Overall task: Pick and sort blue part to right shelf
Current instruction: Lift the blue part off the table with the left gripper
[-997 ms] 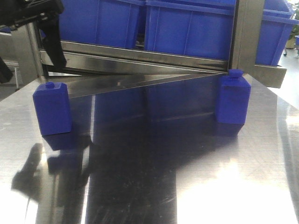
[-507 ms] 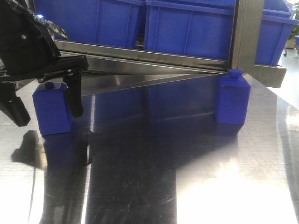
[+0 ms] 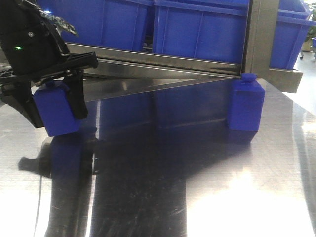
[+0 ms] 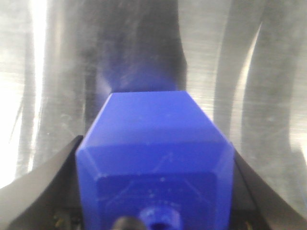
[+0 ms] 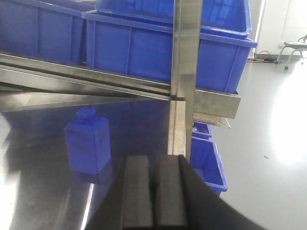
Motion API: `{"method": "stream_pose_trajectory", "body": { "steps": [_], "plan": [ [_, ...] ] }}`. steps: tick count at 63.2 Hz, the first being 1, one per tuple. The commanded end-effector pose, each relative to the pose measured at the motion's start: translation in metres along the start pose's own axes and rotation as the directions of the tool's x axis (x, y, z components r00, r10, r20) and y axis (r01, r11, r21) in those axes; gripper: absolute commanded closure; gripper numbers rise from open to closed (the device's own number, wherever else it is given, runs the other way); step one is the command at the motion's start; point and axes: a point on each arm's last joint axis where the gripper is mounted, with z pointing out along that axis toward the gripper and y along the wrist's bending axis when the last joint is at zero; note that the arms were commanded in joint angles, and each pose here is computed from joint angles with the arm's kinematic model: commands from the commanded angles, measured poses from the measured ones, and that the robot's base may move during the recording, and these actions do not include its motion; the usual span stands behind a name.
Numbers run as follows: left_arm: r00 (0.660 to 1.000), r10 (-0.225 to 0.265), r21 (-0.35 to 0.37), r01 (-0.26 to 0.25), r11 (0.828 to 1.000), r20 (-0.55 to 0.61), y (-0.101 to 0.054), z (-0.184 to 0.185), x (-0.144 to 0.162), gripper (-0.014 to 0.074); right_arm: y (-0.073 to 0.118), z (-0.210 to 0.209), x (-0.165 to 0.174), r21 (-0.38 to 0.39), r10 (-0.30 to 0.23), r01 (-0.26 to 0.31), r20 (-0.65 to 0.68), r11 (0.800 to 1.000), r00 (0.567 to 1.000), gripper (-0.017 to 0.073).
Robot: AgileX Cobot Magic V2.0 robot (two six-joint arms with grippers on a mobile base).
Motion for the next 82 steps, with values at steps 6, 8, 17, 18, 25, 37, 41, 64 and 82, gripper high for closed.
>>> {"method": "stream_pose_trajectory", "body": {
  "steps": [6, 8, 17, 18, 25, 37, 41, 64, 82],
  "plan": [
    [0.999, 0.03, 0.043, -0.032, 0.999, 0.039, -0.012, -0.039, -0.002, 0.0313, 0.001, -0.003, -0.017, -0.005, -0.009, 0.01, 0.134, 1.0, 0.991, 0.0526],
    [0.998, 0.048, 0.039, -0.049, 0.998, 0.027, -0.012, -0.042, -0.002, 0.0313, 0.001, -0.003, -0.017, -0.005, -0.009, 0.01, 0.134, 1.0, 0.991, 0.0526],
    [0.991, 0.131, 0.036, -0.131, 0.991, 0.001, -0.016, -0.065, 0.0, 0.0313, 0.001, -0.003, -0.017, -0.005, -0.009, 0.01, 0.134, 1.0, 0.991, 0.0526],
    [0.99, 0.143, 0.036, -0.142, 0.989, 0.0, -0.016, -0.067, 0.001, 0.0313, 0.001, -0.003, -0.017, -0.005, -0.009, 0.01, 0.134, 1.0, 0.991, 0.0526],
    [0.978, 0.204, 0.015, -0.204, 0.979, 0.045, -0.014, -0.091, 0.009, 0.0313, 0.001, -0.003, -0.017, -0.005, -0.009, 0.01, 0.134, 1.0, 0.991, 0.0526],
    [0.922, 0.339, -0.137, -0.317, 0.939, 0.189, 0.0, -0.138, 0.037, 0.0313, 0.001, -0.003, -0.017, -0.005, -0.009, 0.01, 0.134, 1.0, 0.991, 0.0526],
    [0.897, 0.36, -0.162, -0.328, 0.931, 0.256, 0.007, -0.154, 0.05, 0.0313, 0.001, -0.003, -0.017, -0.005, -0.009, 0.01, 0.134, 1.0, 0.991, 0.0526],
    [0.677, 0.369, -0.157, -0.355, 0.922, 0.637, 0.048, -0.202, 0.131, 0.0313, 0.002, -0.006, -0.033, -0.018, 0.029, -0.025, 0.242, 1.0, 0.97, 0.0526],
    [0.575, 0.36, -0.156, -0.373, 0.915, 0.735, 0.075, -0.186, 0.175, 0.0313, 0.004, -0.006, -0.085, -0.031, 0.051, -0.047, 0.132, 0.998, 0.99, 0.0523]
  ]
}}
